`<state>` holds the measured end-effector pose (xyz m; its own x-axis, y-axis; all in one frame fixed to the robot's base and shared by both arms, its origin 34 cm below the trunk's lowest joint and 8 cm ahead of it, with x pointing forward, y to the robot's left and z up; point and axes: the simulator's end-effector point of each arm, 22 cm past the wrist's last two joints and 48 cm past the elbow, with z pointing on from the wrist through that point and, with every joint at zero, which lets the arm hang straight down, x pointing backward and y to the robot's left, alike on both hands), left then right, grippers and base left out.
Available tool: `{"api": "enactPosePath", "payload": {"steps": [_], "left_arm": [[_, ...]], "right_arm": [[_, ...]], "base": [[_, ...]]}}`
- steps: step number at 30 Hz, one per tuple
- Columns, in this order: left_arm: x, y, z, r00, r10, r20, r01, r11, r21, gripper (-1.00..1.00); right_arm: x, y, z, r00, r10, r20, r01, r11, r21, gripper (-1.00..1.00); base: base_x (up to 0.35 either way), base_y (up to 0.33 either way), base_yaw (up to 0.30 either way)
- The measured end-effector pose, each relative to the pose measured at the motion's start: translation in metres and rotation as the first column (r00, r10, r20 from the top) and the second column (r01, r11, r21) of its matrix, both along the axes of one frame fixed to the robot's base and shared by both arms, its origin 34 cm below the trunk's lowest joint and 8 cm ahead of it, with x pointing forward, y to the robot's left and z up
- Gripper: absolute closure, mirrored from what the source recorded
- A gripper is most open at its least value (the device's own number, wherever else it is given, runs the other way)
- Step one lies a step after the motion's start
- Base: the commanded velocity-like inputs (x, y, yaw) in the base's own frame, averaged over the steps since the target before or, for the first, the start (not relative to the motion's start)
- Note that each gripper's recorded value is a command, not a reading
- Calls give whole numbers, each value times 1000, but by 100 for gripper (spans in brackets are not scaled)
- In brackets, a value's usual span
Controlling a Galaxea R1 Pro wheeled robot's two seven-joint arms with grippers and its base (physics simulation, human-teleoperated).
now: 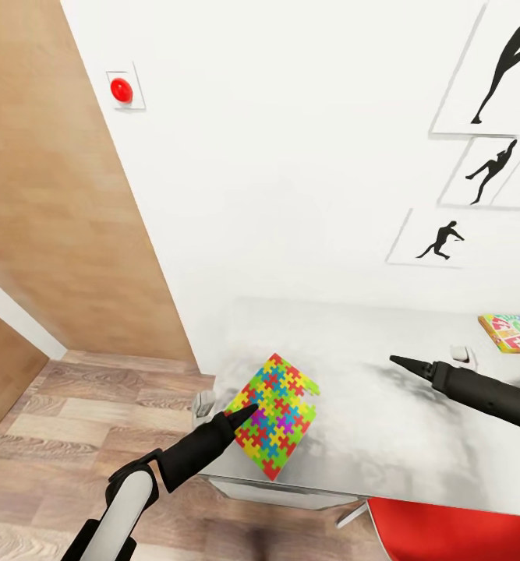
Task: Put all the toys in the child's room - the three board games (two on the bed and one on the table), the two jigsaw puzzles on the table, and the tennis ball on the table - inside the toy box on the table in the child's room.
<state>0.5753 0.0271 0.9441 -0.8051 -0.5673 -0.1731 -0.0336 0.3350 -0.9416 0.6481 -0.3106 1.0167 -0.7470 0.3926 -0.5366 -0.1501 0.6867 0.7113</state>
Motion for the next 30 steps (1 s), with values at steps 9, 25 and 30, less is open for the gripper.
{"api": "enactPosePath", "payload": {"steps": [9, 25, 30], "left_arm": [[0, 0, 2, 1000, 0, 4, 0, 1000, 0, 100], [1, 0, 13, 1000, 1, 26, -1, 1000, -4, 100], [2, 0, 17, 999, 1, 33, -1, 1000, -5, 100]], "right_arm": [[-1, 4, 7, 1000, 15, 15, -15, 1000, 18, -100], [-3, 5, 21, 999, 19, 41, -20, 1000, 23, -100], [-3, 5, 25, 999, 20, 50, -21, 1000, 23, -100]], "base": [[0, 0, 0], [0, 0, 0], [0, 0, 0]]}}
